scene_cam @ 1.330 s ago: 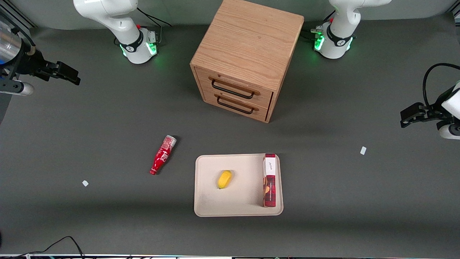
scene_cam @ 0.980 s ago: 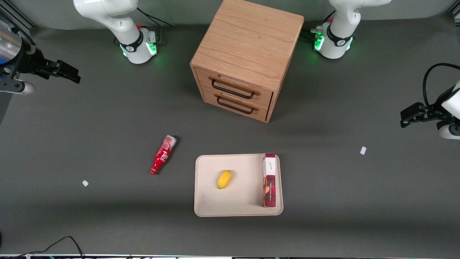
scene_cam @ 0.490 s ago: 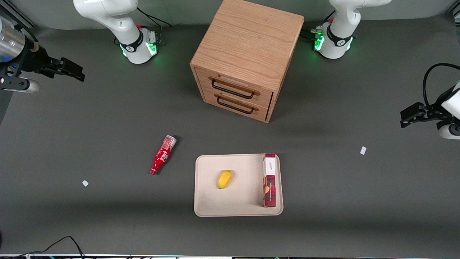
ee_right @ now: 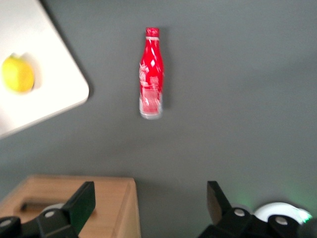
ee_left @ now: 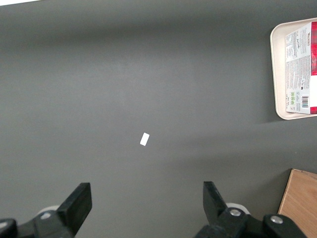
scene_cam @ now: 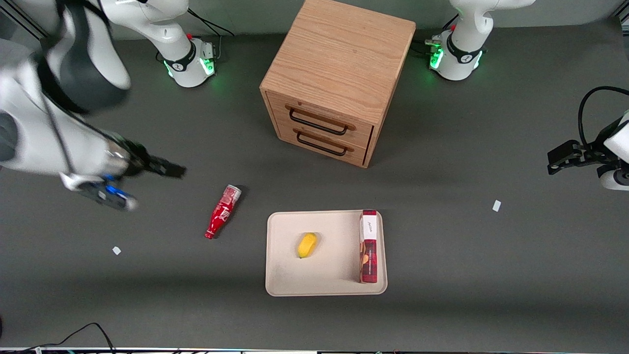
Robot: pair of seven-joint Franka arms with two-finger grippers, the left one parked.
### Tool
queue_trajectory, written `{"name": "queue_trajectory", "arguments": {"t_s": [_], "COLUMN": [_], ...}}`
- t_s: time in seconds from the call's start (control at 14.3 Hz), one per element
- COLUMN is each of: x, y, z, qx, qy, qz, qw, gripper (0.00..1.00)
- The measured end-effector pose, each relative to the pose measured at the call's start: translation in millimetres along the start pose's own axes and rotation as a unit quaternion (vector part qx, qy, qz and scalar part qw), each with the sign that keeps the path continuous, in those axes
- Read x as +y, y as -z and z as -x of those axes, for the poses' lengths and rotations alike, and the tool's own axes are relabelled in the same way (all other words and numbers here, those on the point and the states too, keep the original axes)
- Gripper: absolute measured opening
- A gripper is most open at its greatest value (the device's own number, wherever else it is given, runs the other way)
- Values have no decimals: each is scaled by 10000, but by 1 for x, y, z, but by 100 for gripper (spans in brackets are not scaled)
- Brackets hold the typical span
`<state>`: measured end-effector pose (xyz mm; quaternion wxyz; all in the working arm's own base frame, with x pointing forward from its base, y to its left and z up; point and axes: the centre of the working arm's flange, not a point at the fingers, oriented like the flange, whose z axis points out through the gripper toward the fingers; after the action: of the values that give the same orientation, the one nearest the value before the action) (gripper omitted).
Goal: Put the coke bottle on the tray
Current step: 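Move the right gripper down to the red Coca-Cola bottle, then close the right gripper on the bottle and lift it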
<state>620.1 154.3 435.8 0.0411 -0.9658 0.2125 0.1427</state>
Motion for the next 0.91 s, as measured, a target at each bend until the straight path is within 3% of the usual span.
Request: {"name": "queue_trajectory", "arguments": {"t_s": [0.35, 0.77, 0.91], "x": [-11, 2, 4], "y": [-164, -239, -251], "z": [-52, -63, -62], "qx": [355, 614, 639], "qy": [-268, -389, -388], "qz": [-64, -137, -145], "qw": [9990, 9973, 9971], "gripper": [100, 100, 93]}}
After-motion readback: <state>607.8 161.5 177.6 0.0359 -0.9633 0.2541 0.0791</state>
